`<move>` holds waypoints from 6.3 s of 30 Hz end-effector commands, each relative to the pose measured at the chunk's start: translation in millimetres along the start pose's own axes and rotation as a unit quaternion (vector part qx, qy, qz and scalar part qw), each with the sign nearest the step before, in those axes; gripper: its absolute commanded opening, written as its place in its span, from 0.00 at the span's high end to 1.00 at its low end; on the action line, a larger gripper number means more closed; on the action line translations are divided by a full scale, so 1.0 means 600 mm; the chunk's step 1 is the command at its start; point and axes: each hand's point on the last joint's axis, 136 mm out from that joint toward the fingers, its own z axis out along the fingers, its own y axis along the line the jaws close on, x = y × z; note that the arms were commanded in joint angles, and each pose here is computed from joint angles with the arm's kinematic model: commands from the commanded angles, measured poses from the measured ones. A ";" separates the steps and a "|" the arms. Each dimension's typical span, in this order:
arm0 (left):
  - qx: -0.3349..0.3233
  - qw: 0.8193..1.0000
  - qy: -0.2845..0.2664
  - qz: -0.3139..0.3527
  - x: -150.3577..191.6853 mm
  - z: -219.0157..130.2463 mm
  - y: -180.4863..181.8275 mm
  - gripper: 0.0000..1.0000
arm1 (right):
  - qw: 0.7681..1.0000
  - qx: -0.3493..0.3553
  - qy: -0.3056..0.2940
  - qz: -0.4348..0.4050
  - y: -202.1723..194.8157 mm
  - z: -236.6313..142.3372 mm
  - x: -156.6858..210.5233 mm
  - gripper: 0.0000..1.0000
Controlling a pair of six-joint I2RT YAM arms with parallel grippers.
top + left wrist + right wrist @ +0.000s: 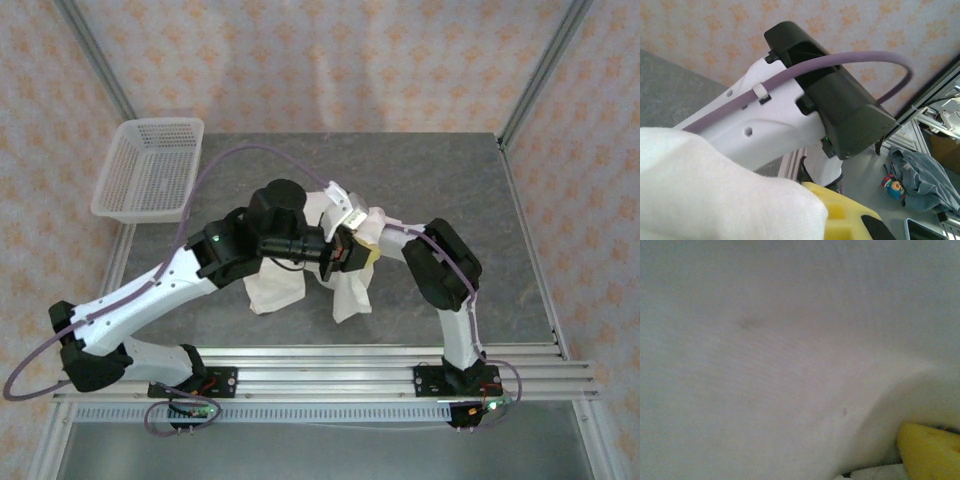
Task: Fold the inside-out t-shirt
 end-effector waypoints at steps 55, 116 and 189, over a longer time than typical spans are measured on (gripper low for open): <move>-0.515 0.741 -0.009 -0.430 0.402 -0.234 0.559 0.54 | 0.890 -0.188 -0.414 0.018 0.110 -0.633 -0.074 1.00; -0.367 0.889 -0.072 -0.265 0.247 -0.171 0.416 0.26 | 0.919 -0.238 -0.270 0.161 0.027 -0.447 -0.017 1.00; -0.371 0.900 -0.026 -0.225 0.156 -0.220 0.334 0.29 | 0.940 -0.199 -0.276 0.010 0.105 -0.430 -0.010 1.00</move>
